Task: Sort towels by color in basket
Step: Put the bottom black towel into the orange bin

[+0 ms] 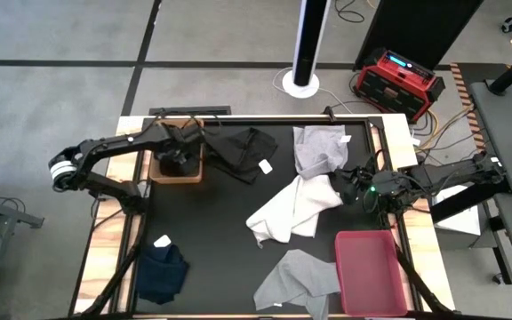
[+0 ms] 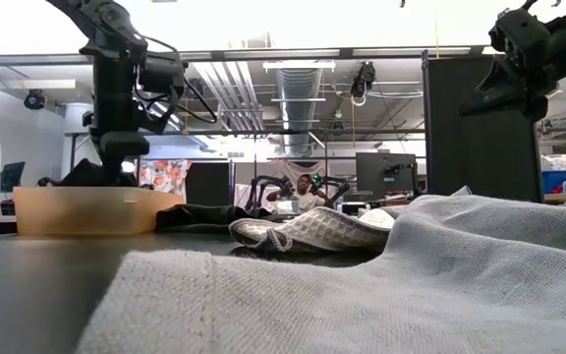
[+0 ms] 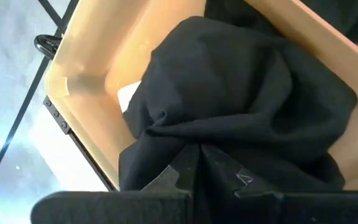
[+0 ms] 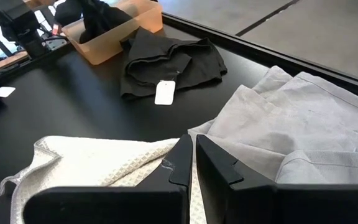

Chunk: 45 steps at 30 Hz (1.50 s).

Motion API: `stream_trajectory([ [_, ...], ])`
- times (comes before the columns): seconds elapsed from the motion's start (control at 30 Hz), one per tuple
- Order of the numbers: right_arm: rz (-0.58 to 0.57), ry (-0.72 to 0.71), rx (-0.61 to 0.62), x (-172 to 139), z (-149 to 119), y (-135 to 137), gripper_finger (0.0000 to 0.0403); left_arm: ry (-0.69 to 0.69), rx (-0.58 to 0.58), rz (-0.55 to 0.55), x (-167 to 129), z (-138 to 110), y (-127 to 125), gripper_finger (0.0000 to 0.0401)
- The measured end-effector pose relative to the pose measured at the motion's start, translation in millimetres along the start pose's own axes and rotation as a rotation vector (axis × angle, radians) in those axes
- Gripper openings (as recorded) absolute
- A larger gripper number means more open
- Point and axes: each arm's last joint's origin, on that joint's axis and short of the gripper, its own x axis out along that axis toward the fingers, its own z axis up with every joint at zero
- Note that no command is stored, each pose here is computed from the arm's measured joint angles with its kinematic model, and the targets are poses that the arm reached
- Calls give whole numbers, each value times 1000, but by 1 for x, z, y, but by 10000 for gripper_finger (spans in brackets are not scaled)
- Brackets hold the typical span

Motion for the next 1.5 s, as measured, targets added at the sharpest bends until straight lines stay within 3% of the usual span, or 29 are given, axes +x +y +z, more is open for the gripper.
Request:
stream_trajectory([
  [0.13, -2, 3, -2, 1, -1, 0, 13, -11, -38, -11, 11, -1, 1, 0],
  [0.37, -4, 6, -5, 1, -2, -1, 13, -15, -84, -133, 30, -5, 1, 0],
  [0.6, -5, 7, -5, 1, -3, -1, 13, -2, -96, -196, 34, -6, 4, 0],
  [0.77, -5, 7, -6, 1, -3, -1, 13, 9, -105, -308, 34, -5, 5, 0],
  [0.9, -6, 8, -7, 2, -3, -1, 13, 12, -107, -313, 35, -5, 5, 0],
  [1.5, -5, 8, 4, 2, -3, -1, 13, 65, -114, -292, -14, 10, 30, 0],
])
